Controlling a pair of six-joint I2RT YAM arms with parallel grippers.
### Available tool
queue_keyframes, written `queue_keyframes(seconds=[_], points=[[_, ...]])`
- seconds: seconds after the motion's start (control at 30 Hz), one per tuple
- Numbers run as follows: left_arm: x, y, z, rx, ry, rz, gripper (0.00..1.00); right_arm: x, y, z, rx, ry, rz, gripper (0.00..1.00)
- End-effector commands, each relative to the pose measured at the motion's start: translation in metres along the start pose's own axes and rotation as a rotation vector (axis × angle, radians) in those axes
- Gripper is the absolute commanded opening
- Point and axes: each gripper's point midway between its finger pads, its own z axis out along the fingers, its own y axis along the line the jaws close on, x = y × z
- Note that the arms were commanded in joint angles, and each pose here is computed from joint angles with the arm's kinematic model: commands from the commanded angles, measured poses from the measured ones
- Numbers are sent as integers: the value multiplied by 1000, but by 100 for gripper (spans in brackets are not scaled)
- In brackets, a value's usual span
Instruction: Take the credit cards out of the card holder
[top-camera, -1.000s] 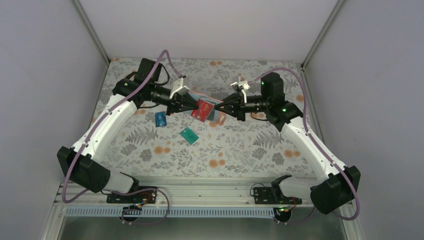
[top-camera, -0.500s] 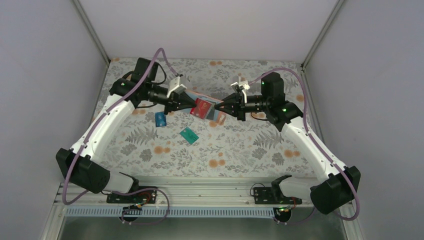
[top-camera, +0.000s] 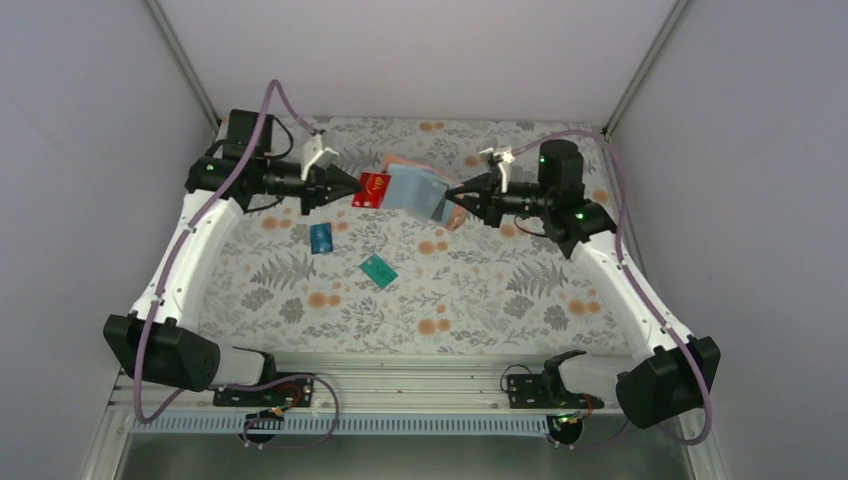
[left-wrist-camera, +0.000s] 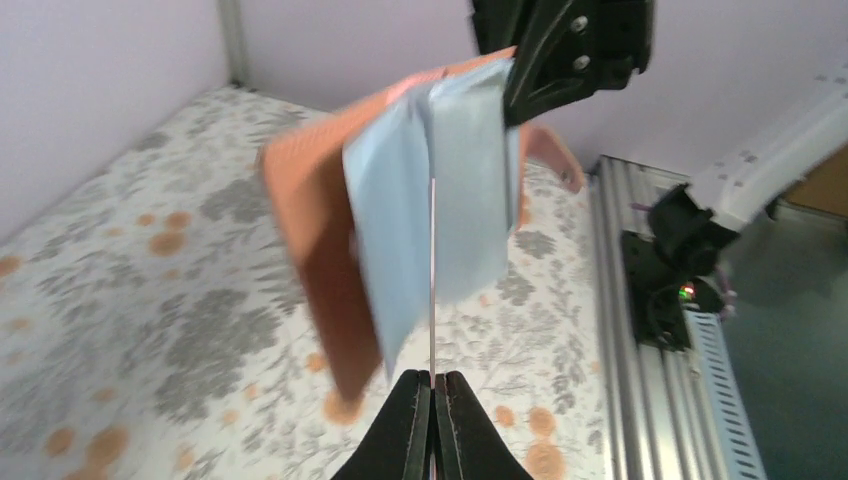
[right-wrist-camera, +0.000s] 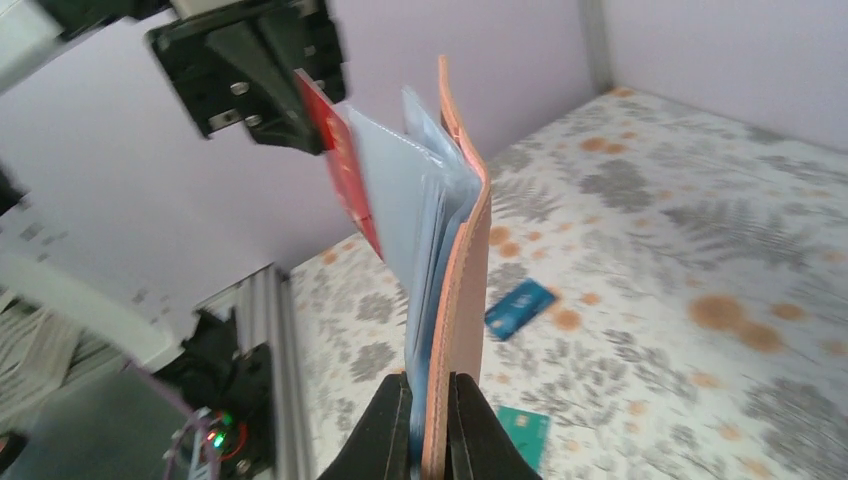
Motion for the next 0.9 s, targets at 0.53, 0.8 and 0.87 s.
queue_keyframes(seconds=[0.53, 0.8, 0.87], points=[[157, 209, 76, -279, 104, -694, 2, 1, -85, -37, 349, -64, 226, 4], [220, 207, 114, -254, 155, -832, 2, 8, -84, -30, 299, -45, 252, 4], [230, 213, 118, -269, 166, -848, 2, 9, -83, -30, 291, -42, 258, 4]])
